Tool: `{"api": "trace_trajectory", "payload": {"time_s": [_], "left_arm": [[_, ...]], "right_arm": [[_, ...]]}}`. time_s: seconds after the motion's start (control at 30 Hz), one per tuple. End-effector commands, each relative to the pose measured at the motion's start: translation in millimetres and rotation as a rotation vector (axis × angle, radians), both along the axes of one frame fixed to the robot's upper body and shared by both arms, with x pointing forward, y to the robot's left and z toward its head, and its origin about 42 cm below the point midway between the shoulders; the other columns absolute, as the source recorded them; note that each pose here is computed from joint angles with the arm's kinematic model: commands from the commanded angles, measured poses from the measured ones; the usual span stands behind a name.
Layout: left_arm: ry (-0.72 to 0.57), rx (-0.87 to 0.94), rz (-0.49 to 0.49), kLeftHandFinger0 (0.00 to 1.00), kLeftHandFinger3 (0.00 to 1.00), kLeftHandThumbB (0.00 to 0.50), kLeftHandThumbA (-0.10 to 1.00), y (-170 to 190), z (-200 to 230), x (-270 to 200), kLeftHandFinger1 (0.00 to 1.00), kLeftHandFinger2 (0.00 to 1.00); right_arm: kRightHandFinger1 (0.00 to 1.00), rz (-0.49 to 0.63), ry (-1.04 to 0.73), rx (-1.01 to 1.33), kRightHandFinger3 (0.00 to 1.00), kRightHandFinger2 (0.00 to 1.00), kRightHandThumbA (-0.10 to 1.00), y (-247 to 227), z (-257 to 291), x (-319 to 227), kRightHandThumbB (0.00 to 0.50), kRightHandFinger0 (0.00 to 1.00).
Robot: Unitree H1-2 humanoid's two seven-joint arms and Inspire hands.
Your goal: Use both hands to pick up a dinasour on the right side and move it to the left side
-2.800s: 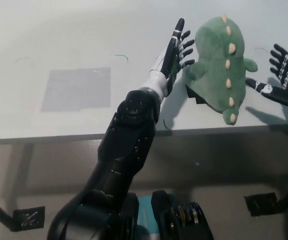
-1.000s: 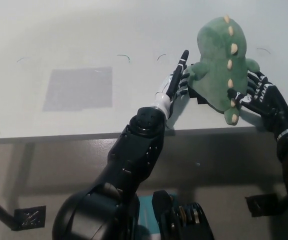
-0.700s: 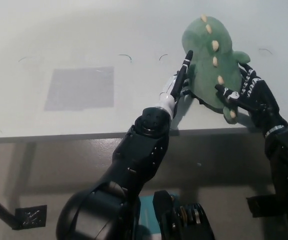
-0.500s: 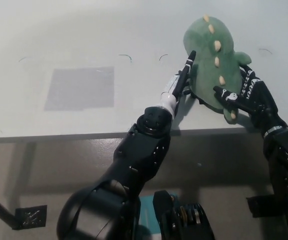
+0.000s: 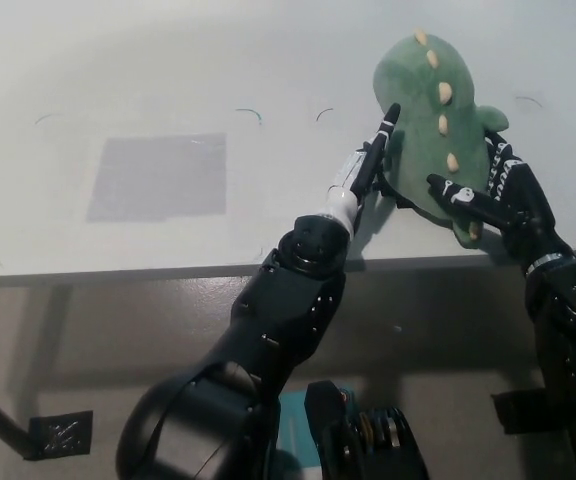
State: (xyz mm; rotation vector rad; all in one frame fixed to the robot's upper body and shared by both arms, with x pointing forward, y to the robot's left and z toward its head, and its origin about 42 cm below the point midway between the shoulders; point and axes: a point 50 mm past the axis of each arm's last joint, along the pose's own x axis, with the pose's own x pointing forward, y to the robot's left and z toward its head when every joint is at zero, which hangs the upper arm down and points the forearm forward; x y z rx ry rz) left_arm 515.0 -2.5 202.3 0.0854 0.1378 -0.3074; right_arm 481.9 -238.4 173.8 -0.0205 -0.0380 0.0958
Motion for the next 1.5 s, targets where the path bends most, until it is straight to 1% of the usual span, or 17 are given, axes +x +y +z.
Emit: {"api": "trace_trajectory", "payload": {"time_s": [0.0,0.07,0.13,0.2,0.47,0.57,0.67,0.77,0.87,1.07,1.1,1.2,1.23,1.3,1.4,1.43,1.47], "left_arm": [[-0.042,-0.007,-0.103,1.0,1.0,0.247,1.0,-26,7,-10,1.0,1.0],[-0.018,0.0,-0.09,1.0,1.0,0.206,1.0,-17,-5,-11,1.0,1.0],[-0.007,0.007,-0.081,1.0,1.0,0.224,1.0,-11,-12,-13,1.0,1.0],[-0.001,-0.005,-0.096,1.0,1.0,0.22,1.0,-20,-12,-16,1.0,1.0],[0.024,-0.018,-0.051,1.0,1.0,0.192,1.0,5,-36,-21,1.0,1.0],[0.016,-0.015,-0.049,1.0,1.0,0.227,1.0,7,-37,-22,1.0,1.0],[0.016,-0.017,-0.038,1.0,1.0,0.234,1.0,13,-38,-23,1.0,1.0],[-0.006,-0.042,-0.029,1.0,1.0,0.211,1.0,28,-38,-23,1.0,1.0],[-0.033,-0.068,-0.012,1.0,1.0,0.177,1.0,40,-40,-25,1.0,1.0],[-0.068,-0.051,0.024,1.0,1.0,0.228,1.0,72,-43,-26,1.0,1.0],[-0.077,-0.054,0.049,1.0,1.0,0.256,1.0,80,-45,-28,1.0,1.0],[-0.084,-0.066,0.078,1.0,1.0,0.245,1.0,87,-46,-32,1.0,1.0],[-0.076,-0.061,0.101,1.0,1.0,0.269,1.0,92,-51,-37,1.0,1.0],[-0.068,-0.116,0.124,1.0,1.0,0.236,1.0,99,-55,-42,1.0,1.0],[-0.111,-0.126,0.116,1.0,1.0,0.156,1.0,109,-58,-48,1.0,1.0],[-0.095,-0.116,0.133,1.0,1.0,0.201,1.0,114,-59,-50,1.0,1.0],[-0.094,-0.115,0.134,1.0,1.0,0.203,1.0,115,-58,-50,1.0,1.0]], "right_arm": [[1.0,0.068,-0.069,-0.003,1.0,1.0,1.0,30,11,4,0.19,1.0],[1.0,0.073,-0.053,-0.004,1.0,1.0,1.0,39,1,1,0.199,1.0],[1.0,0.078,-0.041,-0.004,1.0,1.0,1.0,45,-6,-1,0.196,1.0],[1.0,0.059,-0.041,-0.009,1.0,1.0,1.0,37,-7,-2,0.191,1.0],[1.0,0.08,0.004,-0.036,1.0,1.0,1.0,70,-25,-10,0.198,1.0],[1.0,0.074,-0.002,-0.044,1.0,1.0,1.0,73,-26,-11,0.185,1.0],[1.0,0.087,-0.004,-0.024,1.0,1.0,1.0,79,-25,-11,0.172,1.0],[1.0,0.102,-0.031,-0.055,1.0,1.0,1.0,96,-22,-10,0.117,1.0],[1.0,0.118,-0.027,-0.042,1.0,1.0,1.0,109,-22,-11,0.09,1.0],[1.0,0.165,-0.023,-0.021,1.0,1.0,1.0,144,-19,-10,0.121,1.0],[1.0,0.181,-0.022,-0.024,1.0,1.0,1.0,154,-17,-11,0.125,1.0],[1.0,0.197,-0.017,-0.023,1.0,1.0,1.0,164,-16,-11,0.121,1.0],[1.0,0.204,-0.009,-0.016,1.0,1.0,1.0,173,-18,-15,0.099,1.0],[1.0,0.223,-0.017,-0.026,1.0,1.0,1.0,182,-19,-18,0.1,1.0],[1.0,0.251,-0.023,-0.022,1.0,1.0,1.0,190,-20,-21,0.038,1.0],[1.0,0.256,-0.025,-0.047,1.0,1.0,1.0,195,-20,-22,0.046,1.0],[1.0,0.256,-0.026,-0.051,1.0,1.0,1.0,195,-19,-22,0.046,1.0]]}}
